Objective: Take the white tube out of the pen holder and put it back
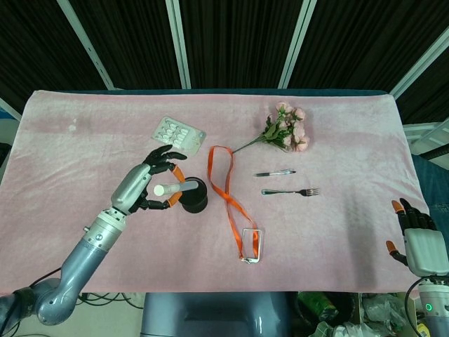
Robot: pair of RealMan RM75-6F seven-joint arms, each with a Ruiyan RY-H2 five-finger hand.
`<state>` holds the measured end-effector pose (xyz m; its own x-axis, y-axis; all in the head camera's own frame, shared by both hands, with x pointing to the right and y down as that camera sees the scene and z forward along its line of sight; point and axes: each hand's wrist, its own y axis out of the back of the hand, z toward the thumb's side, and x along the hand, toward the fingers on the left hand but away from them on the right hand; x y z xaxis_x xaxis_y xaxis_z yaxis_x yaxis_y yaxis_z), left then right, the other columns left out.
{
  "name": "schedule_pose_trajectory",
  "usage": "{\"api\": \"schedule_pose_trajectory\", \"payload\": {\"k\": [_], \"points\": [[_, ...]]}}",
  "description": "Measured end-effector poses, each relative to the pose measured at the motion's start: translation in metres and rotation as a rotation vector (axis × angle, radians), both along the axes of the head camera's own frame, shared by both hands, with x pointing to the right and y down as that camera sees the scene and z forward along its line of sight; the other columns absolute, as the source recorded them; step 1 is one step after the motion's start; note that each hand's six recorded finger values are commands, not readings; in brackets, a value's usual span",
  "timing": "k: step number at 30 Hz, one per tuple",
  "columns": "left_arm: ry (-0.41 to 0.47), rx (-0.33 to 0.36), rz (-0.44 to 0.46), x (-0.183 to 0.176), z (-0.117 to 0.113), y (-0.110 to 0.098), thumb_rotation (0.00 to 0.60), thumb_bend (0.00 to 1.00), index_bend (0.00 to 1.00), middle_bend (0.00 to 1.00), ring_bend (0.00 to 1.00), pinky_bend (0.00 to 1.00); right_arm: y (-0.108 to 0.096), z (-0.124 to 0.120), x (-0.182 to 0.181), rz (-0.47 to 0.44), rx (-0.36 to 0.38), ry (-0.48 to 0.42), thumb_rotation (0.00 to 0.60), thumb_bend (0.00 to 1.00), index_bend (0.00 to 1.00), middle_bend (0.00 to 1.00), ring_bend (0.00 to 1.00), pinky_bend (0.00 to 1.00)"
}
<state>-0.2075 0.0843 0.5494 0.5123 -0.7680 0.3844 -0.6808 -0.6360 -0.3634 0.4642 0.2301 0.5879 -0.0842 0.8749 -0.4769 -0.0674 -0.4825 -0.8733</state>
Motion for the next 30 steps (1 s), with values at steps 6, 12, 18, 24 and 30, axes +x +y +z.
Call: {"api": "schedule_pose_trajectory", "payload": {"k": [6,12,18,24,30], "points": [[0.34,-0.366,-0.069,0.011,-0.015,0.0,0.6,0.45,0.58,0.21,0.0,0.0,0.0,0.001,-0.001,-0.004,-0.001,0.001,0.6,0.22,0.03,0.05,0.14,0.18],[0.567,-0.527,-0.09,0.018,-0.048,-0.011,0.6,0.45,0.59,0.21,0.0,0.0,0.0,0.001,-0.001,-0.004,-0.002,0.001,0.6,0.22,0.03,0.05,0.14,0.18],[0.486,-0.322,-0.008,0.005,-0.061,-0.017,0.6,0.45,0.59,0.21,0.0,0.0,0.0,0.001,0.0,0.002,-0.002,0.003,0.6,0.22,0.03,0.05,0.14,0.18],[0.257,-0.021,0.058,-0.011,-0.05,-0.021,0.6,0.45,0.6,0.22,0.0,0.0,0.001,0.002,-0.001,-0.005,-0.009,0.004,0.6,0.22,0.03,0.05,0.14,0.18],[-0.041,0.288,0.089,-0.024,-0.035,-0.019,0.6,0.45,0.6,0.22,0.0,0.0,0.0,0.001,0.0,0.001,-0.008,0.006,0.6,0.22,0.03,0.05,0.14,0.18]]}}
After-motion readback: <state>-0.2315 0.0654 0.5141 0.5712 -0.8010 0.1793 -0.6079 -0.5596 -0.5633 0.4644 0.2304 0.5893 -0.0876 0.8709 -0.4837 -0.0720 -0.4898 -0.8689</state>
